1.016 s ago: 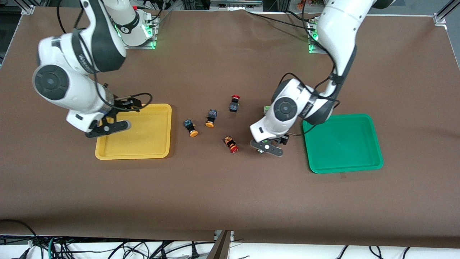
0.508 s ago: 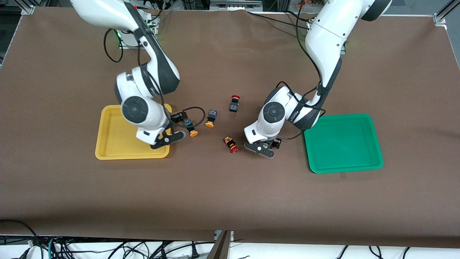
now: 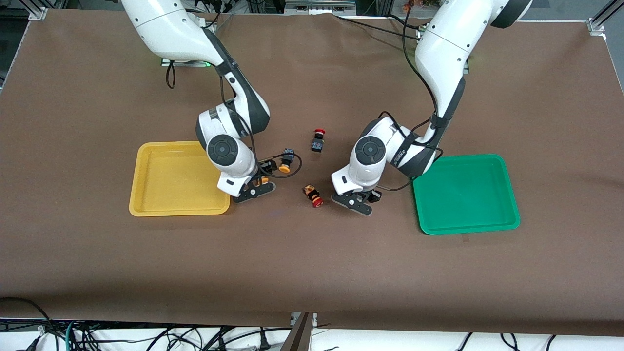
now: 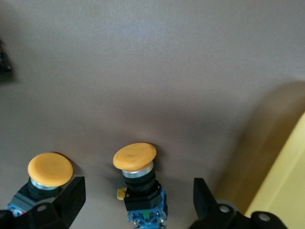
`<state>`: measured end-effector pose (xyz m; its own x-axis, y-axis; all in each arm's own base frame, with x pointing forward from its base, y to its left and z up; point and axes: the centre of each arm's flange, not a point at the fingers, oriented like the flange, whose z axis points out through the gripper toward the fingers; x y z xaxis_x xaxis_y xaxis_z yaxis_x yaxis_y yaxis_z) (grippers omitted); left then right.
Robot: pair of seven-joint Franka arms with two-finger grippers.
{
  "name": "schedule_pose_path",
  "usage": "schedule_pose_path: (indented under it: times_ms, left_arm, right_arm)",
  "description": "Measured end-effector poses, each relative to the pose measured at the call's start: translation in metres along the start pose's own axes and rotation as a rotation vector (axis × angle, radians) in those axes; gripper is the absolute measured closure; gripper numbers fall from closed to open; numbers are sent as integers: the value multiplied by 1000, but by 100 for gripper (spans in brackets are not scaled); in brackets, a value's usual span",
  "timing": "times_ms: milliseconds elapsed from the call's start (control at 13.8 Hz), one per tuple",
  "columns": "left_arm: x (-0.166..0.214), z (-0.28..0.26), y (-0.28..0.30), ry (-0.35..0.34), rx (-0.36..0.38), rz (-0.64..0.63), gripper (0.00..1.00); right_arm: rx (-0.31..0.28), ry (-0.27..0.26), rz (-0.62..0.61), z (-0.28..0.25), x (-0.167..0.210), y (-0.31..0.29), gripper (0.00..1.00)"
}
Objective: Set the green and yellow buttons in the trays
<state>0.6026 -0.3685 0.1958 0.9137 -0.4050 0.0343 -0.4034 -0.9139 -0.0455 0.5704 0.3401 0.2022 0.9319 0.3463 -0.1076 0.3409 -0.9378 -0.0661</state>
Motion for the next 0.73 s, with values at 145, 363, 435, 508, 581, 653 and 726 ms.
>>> schedule_pose_path:
  times_ms: [145, 363, 435, 508, 581, 653, 726]
  left_arm:
    - [2, -31, -17, -53, 28, -22, 59]
    - [-5, -107, -79, -145, 79, -62, 59]
    - [-10, -122, -117, -175, 77, -39, 59]
    - [-17, -126, -157, -202, 68, -11, 59]
    - [-25, -120, -193, -229, 56, 5, 59]
    - [-36, -105, -222, -263, 41, 10, 59]
    - [-47, -87, -239, -298, 28, 10, 59]
  right_arm:
    - [-4, 0, 6, 9, -4, 4, 5]
    - [-8, -11, 13, 18, -9, 8, 42]
    - [-8, -13, 15, 18, -10, 9, 51]
    - [-8, -11, 20, 17, -9, 10, 54]
    - [-8, -10, 26, 16, -9, 12, 54]
    - [-9, -12, 32, 11, -9, 14, 54]
    - [-10, -16, 36, 1, -8, 16, 54]
